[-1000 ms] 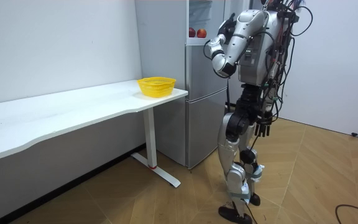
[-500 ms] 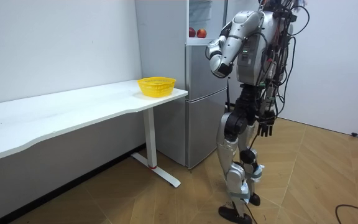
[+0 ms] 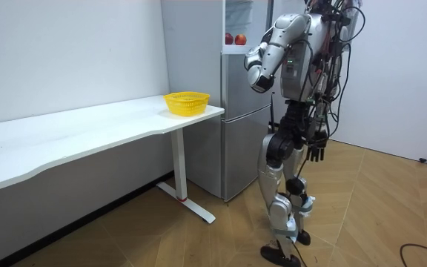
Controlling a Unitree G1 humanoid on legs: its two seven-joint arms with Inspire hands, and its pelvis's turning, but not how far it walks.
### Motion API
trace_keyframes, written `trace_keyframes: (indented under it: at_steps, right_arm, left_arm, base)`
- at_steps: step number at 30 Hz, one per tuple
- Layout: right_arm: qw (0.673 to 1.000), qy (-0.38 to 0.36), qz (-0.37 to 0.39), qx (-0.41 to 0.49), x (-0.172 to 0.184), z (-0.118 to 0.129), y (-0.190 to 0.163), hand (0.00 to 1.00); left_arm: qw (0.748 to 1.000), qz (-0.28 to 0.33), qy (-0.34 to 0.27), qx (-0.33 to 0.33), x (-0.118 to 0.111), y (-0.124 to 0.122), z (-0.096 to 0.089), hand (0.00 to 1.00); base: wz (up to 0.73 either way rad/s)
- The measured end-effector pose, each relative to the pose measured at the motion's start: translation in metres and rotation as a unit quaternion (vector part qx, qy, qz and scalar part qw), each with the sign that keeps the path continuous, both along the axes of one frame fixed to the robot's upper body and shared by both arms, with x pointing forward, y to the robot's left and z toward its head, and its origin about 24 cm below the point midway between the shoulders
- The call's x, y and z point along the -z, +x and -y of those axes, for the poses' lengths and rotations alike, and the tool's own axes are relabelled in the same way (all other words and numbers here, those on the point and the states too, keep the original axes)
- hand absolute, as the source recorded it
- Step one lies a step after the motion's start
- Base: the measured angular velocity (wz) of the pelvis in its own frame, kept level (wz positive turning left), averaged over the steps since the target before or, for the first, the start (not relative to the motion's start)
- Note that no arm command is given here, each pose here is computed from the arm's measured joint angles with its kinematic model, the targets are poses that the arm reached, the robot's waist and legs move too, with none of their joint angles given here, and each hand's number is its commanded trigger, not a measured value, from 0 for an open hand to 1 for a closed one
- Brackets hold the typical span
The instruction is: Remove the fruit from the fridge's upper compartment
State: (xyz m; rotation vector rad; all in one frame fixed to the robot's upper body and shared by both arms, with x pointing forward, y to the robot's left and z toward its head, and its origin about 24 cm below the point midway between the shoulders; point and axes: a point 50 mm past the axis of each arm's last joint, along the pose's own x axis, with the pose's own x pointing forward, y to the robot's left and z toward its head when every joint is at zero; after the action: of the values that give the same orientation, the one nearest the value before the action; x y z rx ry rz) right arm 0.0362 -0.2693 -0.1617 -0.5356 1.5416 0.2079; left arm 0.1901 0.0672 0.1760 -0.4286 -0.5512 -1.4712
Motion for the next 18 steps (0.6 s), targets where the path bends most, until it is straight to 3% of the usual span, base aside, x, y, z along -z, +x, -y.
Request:
trace_keyframes:
  at_steps: [9, 15, 18]
  right_arm:
    - [1.0, -0.004, 0.01, 0.01, 0.0, 0.0, 0.002, 0.0]
    - [0.999, -0.011, 0.014, 0.037, 0.0, 0.002, -0.011, 0.0]
    - [0.998, -0.01, 0.004, 0.057, 0.001, 0.002, -0.03, 0.0]
  left_arm:
    - [0.999, 0.009, -0.017, -0.026, -0.007, 0.004, -0.007, 0.0]
    - [0.982, 0.038, -0.044, -0.177, -0.029, 0.016, -0.046, 0.0]
    - [0.949, 0.064, -0.056, -0.304, -0.041, 0.02, -0.078, 0.0]
  base:
    - [0.0]
    - [0.0]
    - [0.03]
